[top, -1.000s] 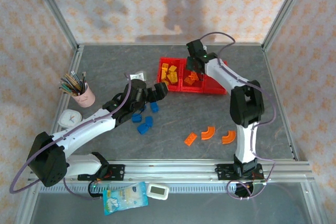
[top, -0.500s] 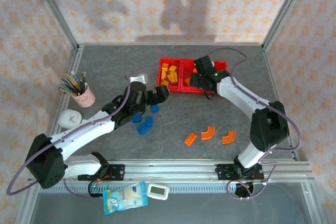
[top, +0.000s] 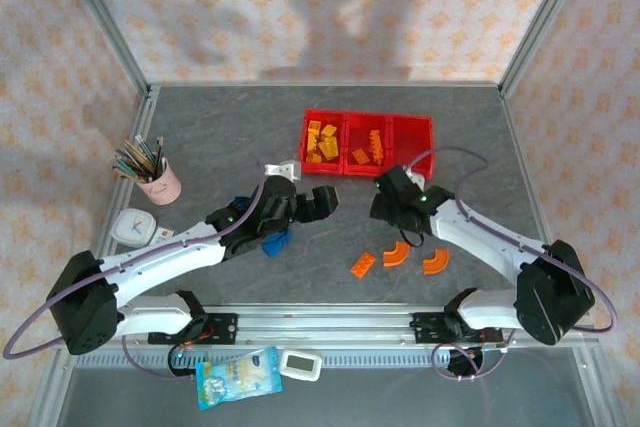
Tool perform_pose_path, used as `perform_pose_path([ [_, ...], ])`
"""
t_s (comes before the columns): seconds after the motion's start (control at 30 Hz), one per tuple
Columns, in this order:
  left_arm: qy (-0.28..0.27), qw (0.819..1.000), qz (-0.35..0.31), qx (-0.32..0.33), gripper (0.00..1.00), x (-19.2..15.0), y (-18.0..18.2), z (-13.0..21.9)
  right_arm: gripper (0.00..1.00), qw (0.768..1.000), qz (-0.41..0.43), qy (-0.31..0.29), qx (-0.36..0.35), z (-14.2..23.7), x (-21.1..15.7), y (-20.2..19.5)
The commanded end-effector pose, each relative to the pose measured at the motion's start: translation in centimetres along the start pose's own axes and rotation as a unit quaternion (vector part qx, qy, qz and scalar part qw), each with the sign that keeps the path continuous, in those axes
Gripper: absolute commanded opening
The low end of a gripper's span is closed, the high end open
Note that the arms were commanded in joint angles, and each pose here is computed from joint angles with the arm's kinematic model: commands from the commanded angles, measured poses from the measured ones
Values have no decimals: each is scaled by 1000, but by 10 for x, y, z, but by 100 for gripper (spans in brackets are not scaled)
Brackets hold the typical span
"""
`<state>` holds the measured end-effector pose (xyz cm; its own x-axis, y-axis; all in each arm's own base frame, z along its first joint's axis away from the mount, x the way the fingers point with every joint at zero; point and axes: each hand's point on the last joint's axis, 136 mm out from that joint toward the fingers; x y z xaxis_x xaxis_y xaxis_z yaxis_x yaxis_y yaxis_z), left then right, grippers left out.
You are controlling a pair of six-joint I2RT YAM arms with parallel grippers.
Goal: Sort the legos into containers by color
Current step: Pick up the lego from the bottom-center of the table.
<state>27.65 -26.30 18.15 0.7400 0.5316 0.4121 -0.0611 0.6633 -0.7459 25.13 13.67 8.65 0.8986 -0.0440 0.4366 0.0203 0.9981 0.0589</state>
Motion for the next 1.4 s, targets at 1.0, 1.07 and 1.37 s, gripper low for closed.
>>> perform_pose_path([
  [1.0, 3, 1000, -3, 16, 99, -10, 4, -13, 60, 995, -50, 57, -63, -35, -77, -23],
  [1.07, 4, 1000, -4, 16, 99, -11, 3, -13, 57, 995, -44, 59, -65, -37, -76, -23],
  [1.37, 2, 1000, -6, 18, 99, -9, 3, -13, 45, 995, -27, 62, -70, -44, -77, -22],
])
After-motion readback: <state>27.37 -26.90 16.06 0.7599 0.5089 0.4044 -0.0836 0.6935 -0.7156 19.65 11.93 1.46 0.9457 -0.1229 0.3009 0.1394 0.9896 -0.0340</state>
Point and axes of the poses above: each hand's point on the last joint's axis, 136 mm out from that joint toward the fingers, its own z axis back along the fingers, its own y axis along the line the jaws close on, x = y × z, and after that the axes turned 15 degrees about z, right-handed
